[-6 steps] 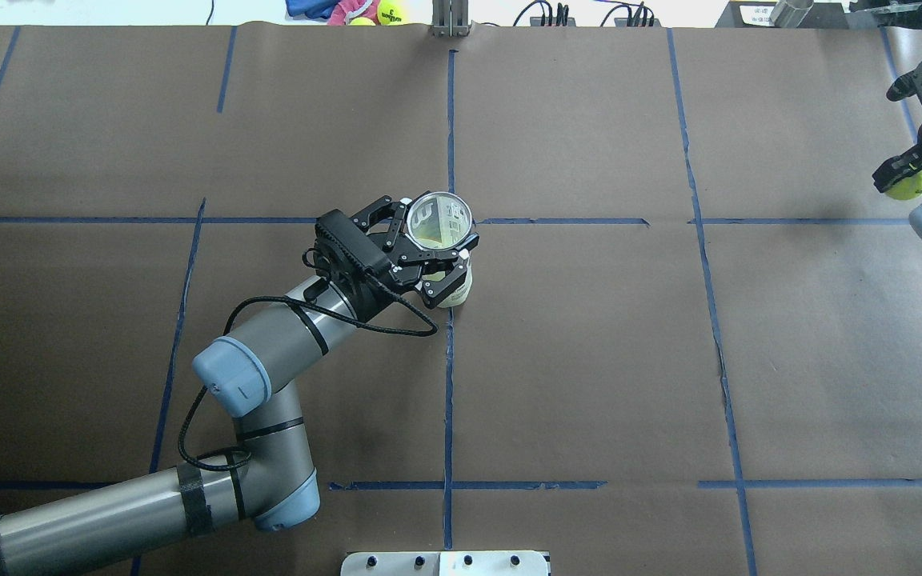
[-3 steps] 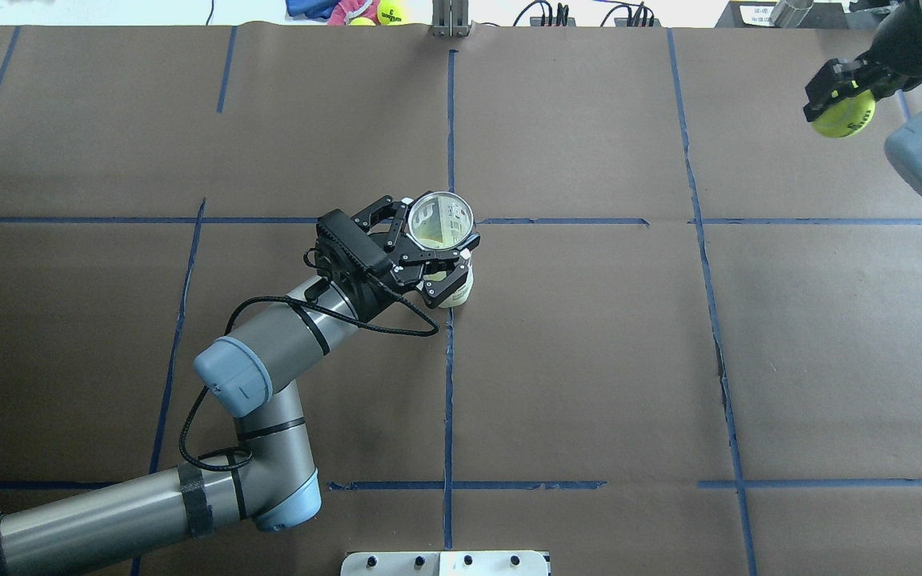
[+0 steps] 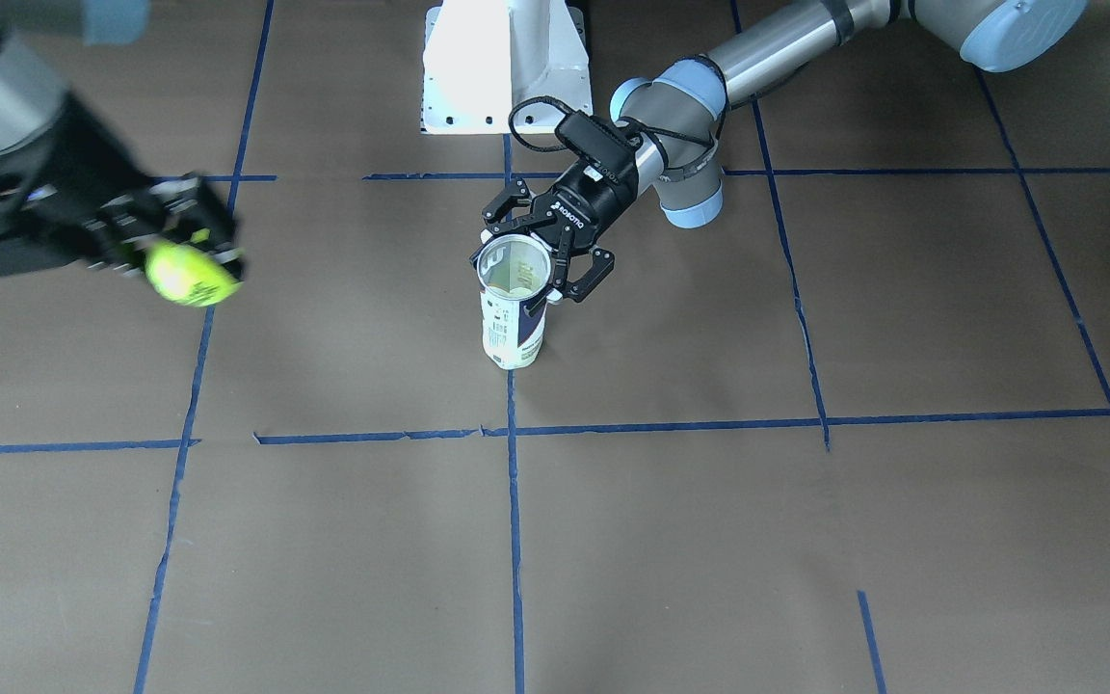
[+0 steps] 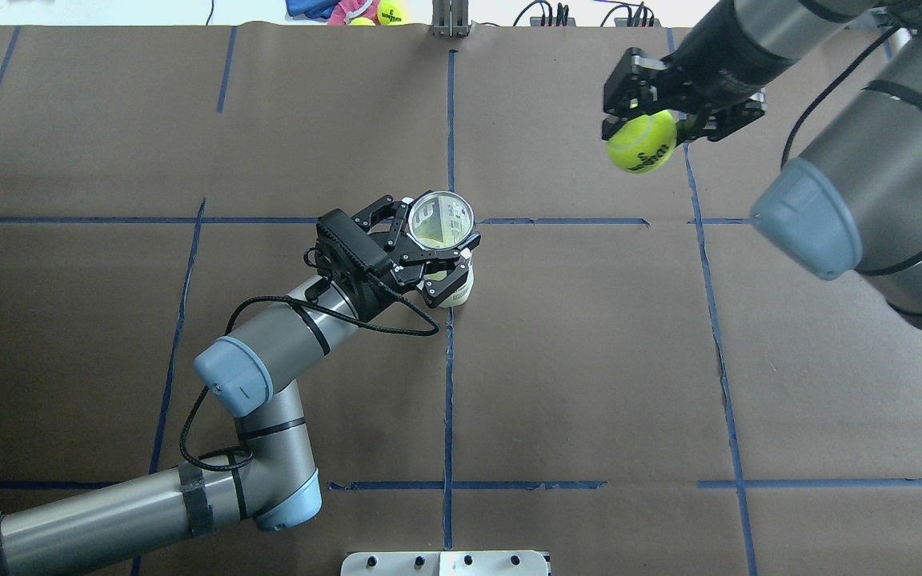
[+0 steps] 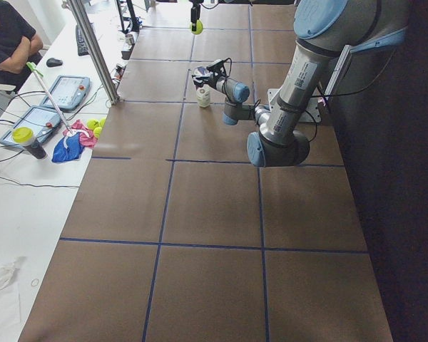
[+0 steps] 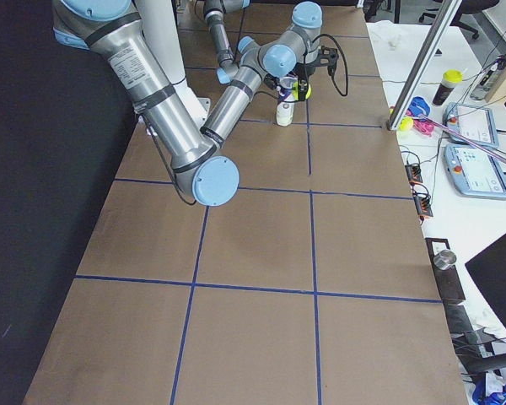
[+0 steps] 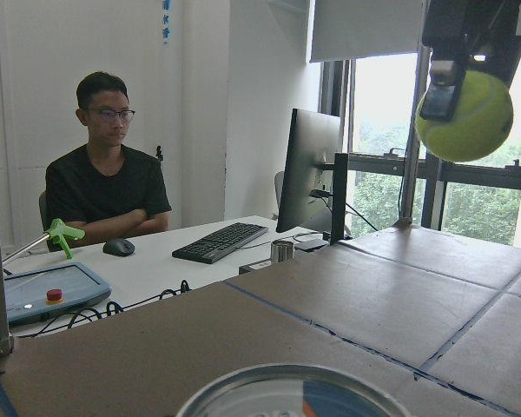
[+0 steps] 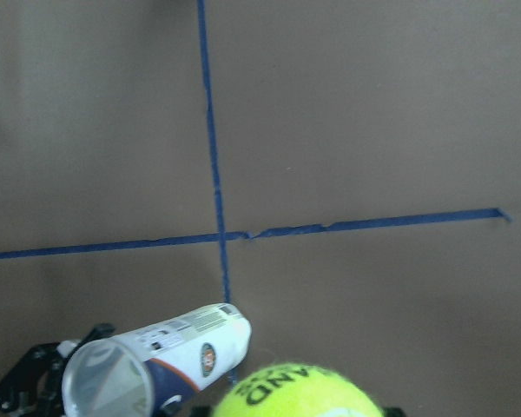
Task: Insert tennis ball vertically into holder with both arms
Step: 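Carry the second ball with the right gripper above the can, then drop the second ball into the can by opening the right gripper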
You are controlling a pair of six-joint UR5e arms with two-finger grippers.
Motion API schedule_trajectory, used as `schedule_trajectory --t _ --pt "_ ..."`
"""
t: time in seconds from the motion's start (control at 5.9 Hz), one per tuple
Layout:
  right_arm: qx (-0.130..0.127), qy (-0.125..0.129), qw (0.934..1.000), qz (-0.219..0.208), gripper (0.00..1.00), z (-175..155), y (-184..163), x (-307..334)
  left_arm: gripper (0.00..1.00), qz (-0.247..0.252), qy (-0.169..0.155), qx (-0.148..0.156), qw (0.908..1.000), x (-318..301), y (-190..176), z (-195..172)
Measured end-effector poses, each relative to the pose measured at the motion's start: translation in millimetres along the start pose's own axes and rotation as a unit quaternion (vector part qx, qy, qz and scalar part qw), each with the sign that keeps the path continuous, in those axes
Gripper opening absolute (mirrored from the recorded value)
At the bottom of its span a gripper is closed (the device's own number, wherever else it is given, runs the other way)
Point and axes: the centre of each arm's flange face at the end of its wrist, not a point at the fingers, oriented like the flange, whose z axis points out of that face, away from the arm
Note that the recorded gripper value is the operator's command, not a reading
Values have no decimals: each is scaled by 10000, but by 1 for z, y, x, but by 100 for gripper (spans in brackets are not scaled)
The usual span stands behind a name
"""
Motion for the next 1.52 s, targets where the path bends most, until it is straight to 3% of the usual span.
schedule_trajectory --t 0.34,0.68,0.85,1.02,1.19,1.52 --pt "379 -363 9982 284 8 49 44 -80 84 -1 0 -5 10000 0 0 0" --pt "526 -453 9966 446 15 72 49 -119 84 -6 3 -1 10000 0 0 0" --pt "524 -418 9966 470 36 78 48 -121 84 -7 4 -1 10000 0 0 0" --pt "511 -386 9969 467 78 83 48 -121 84 -9 7 -3 10000 1 0 0" --pt "496 -370 9970 473 99 85 49 -121 84 -9 7 -3 10000 1 0 0" --pt "484 -355 9970 488 99 87 49 -120 84 -9 6 -3 10000 1 0 0"
